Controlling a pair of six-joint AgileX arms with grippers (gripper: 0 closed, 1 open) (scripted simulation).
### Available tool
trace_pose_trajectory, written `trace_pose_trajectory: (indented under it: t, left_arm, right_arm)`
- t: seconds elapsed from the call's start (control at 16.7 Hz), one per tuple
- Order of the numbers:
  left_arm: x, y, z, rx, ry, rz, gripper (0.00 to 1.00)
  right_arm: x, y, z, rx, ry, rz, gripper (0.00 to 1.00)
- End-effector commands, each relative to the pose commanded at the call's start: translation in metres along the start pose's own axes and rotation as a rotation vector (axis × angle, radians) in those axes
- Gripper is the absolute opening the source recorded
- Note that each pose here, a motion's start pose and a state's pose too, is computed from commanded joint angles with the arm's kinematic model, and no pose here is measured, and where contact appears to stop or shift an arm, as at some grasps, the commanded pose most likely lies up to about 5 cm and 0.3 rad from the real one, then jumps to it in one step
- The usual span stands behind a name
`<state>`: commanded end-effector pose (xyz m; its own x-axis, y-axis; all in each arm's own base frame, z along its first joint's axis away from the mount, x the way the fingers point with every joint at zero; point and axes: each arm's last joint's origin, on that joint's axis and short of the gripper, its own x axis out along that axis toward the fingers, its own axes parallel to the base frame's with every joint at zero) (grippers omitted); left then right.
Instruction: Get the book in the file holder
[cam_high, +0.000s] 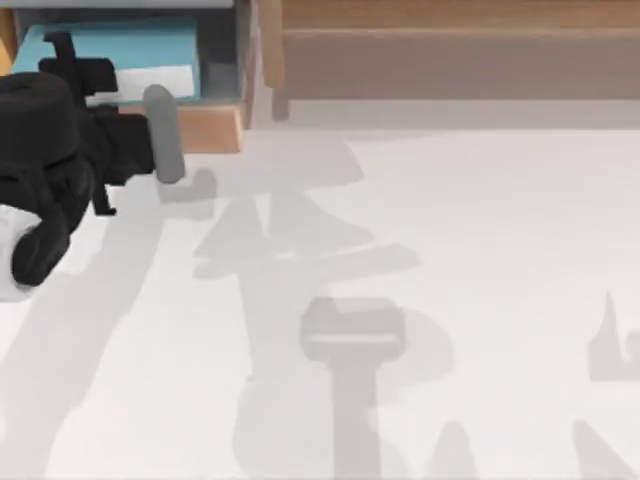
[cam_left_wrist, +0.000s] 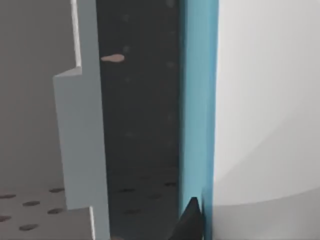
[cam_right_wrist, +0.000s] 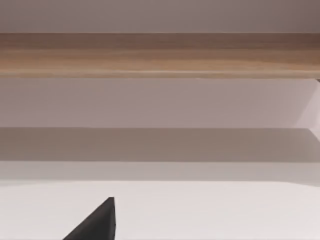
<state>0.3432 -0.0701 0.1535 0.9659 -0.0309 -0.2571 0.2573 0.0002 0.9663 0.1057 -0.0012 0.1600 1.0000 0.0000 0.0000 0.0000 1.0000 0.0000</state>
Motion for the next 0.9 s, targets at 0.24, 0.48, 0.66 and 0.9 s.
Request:
trace_pose_trajectory:
  t: [0.24,0.48,0.66,0.9]
  left_arm:
    - [0.02,0.002,0.001,0.006,-0.002,0.003,0.0]
    - [0.023,0.001,0.002,0.008,-0.005,-0.001,0.0]
    - [0.023,0.001,0.002,0.008,-0.005,-0.001,0.23]
    - [0.023,0.001,0.002,0.008,-0.005,-0.001,0.53]
  right_arm:
    - [0.0,0.0,0.0,0.0,0.0,0.0,1.0]
    - [0.0,0.0,0.0,0.0,0.0,0.0,1.0]
    - [0.0,0.0,0.0,0.0,0.0,0.0,1.0]
    - [0.0,0.0,0.0,0.0,0.0,0.0,1.0]
